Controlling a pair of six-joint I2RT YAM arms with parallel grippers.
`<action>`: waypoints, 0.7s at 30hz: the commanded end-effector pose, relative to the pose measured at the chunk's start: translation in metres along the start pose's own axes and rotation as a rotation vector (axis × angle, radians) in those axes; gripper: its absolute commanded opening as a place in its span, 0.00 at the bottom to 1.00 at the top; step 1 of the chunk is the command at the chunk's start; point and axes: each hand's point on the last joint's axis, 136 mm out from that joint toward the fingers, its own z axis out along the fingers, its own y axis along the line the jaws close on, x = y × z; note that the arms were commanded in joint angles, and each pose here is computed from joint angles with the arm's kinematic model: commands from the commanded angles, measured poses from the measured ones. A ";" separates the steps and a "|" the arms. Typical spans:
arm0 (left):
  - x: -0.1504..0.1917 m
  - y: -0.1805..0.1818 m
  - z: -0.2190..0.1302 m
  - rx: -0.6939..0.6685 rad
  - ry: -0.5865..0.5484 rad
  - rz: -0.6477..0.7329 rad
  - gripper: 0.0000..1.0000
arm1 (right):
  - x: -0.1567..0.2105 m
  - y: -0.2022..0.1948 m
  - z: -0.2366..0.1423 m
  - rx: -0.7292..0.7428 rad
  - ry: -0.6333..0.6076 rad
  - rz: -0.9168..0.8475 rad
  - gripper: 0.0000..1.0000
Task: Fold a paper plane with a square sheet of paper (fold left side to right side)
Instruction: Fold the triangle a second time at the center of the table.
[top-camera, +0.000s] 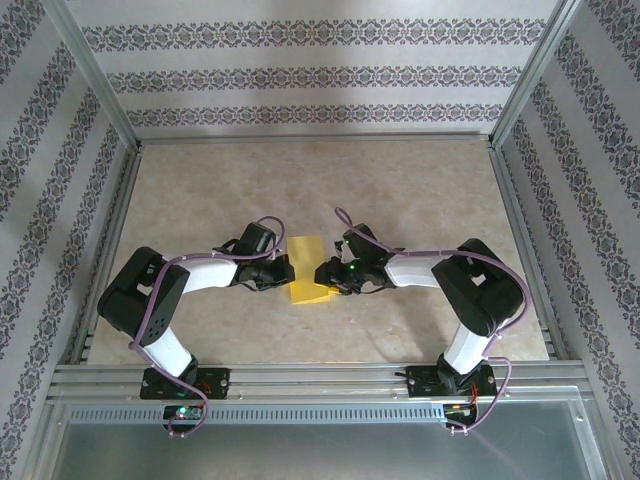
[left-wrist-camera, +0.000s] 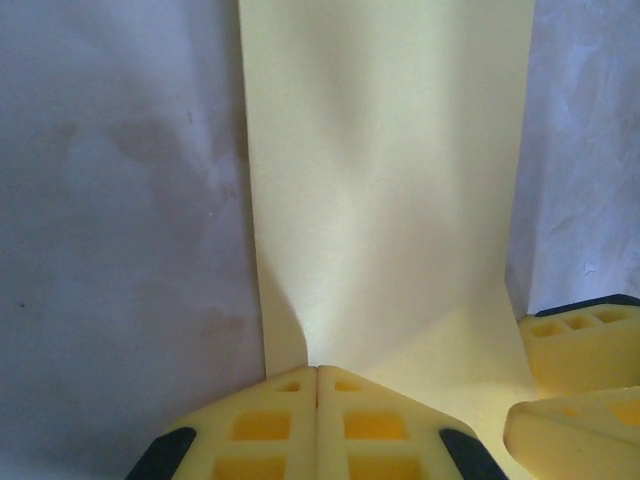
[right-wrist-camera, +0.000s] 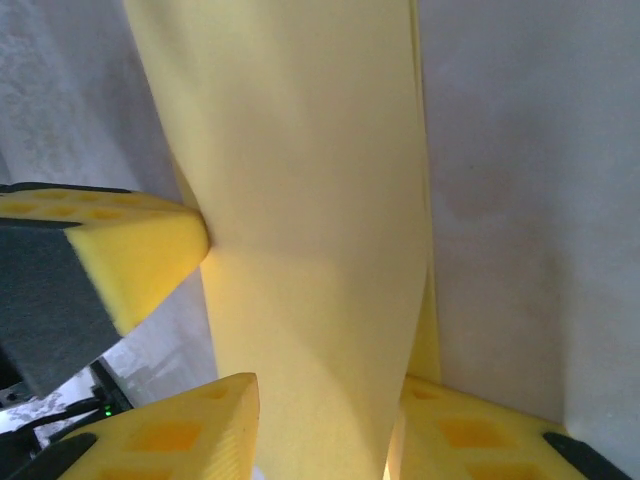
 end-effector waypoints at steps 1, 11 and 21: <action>0.004 0.001 0.001 -0.017 0.011 0.015 0.05 | -0.009 0.007 0.000 -0.025 -0.018 0.006 0.39; 0.003 -0.003 0.002 0.002 0.012 0.027 0.05 | -0.027 0.013 -0.002 -0.087 -0.088 0.000 0.38; 0.003 -0.005 0.002 0.016 0.008 0.037 0.05 | -0.048 0.010 0.002 -0.097 -0.107 0.020 0.37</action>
